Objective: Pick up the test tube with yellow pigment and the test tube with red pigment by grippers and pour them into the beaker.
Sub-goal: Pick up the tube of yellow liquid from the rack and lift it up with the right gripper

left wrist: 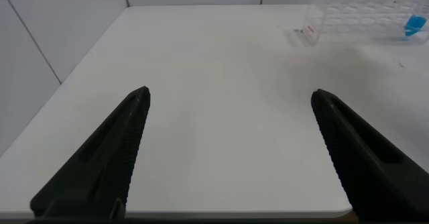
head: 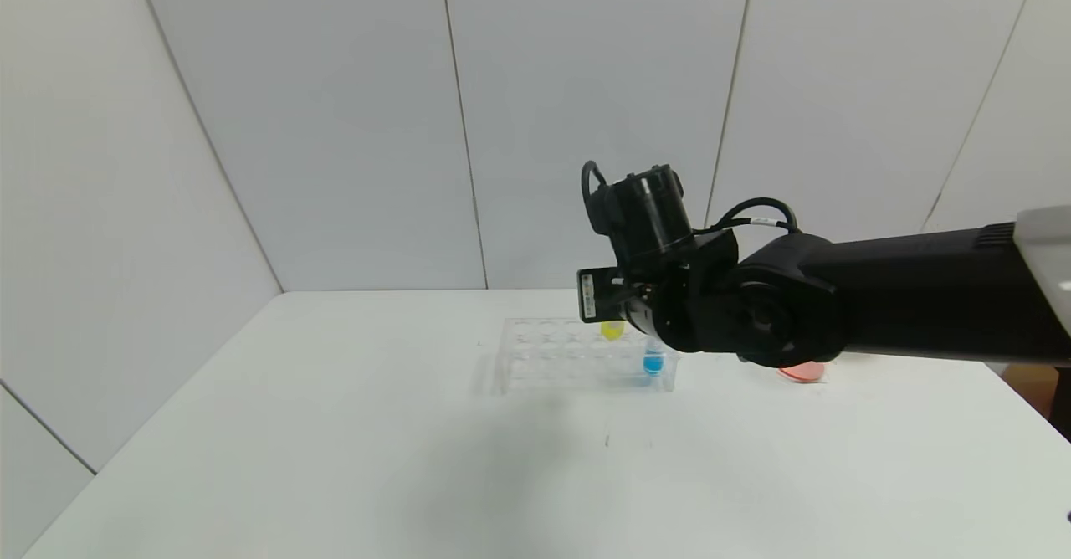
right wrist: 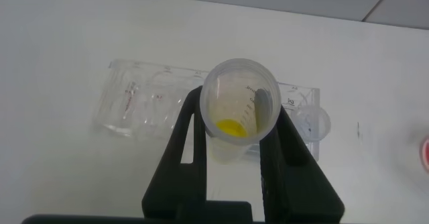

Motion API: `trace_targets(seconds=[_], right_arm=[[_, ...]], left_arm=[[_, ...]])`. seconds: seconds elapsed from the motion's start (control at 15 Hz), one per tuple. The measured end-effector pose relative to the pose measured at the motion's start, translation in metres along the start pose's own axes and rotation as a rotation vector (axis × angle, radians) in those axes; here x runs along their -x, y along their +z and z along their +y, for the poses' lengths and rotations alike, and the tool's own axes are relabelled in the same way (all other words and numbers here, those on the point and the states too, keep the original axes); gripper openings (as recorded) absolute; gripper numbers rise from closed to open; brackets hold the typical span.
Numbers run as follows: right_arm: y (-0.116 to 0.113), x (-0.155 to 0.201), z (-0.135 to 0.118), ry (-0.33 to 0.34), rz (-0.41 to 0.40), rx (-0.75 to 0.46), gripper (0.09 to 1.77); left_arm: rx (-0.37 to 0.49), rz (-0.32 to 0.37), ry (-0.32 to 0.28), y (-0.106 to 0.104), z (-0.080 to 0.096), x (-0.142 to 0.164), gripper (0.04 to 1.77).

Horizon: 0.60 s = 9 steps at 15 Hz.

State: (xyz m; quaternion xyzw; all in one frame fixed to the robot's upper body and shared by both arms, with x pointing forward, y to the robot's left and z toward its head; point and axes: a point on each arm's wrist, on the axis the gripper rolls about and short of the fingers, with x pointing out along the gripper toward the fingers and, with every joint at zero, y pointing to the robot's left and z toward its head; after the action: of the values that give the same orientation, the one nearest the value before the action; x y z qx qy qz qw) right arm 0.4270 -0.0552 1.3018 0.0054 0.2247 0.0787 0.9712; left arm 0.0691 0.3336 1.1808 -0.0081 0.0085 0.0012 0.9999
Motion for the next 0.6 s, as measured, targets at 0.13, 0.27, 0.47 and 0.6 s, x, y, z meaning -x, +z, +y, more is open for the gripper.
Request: trace_targets(seconds=[0.13, 0.27, 0.47, 0.6], right_arm=[[0.003, 0.005, -0.001, 0.004, -0.013, -0.006, 0.51], [0.004, 0.012, -0.002, 0.010, -0.023, -0.012, 0.51], [0.005, 0.025, -0.007, 0.032, -0.015, 0.009, 0.51], [0.006, 0.033, -0.015, 0.028, -0.012, 0.018, 0.51]], left_arm=[[0.000, 0.000, 0.000, 0.000, 0.000, 0.000, 1.72], [0.000, 0.000, 0.000, 0.000, 0.000, 0.000, 1.72], [0.000, 0.000, 0.000, 0.000, 0.000, 0.000, 1.72], [0.000, 0.000, 0.000, 0.000, 0.000, 0.000, 1.72]])
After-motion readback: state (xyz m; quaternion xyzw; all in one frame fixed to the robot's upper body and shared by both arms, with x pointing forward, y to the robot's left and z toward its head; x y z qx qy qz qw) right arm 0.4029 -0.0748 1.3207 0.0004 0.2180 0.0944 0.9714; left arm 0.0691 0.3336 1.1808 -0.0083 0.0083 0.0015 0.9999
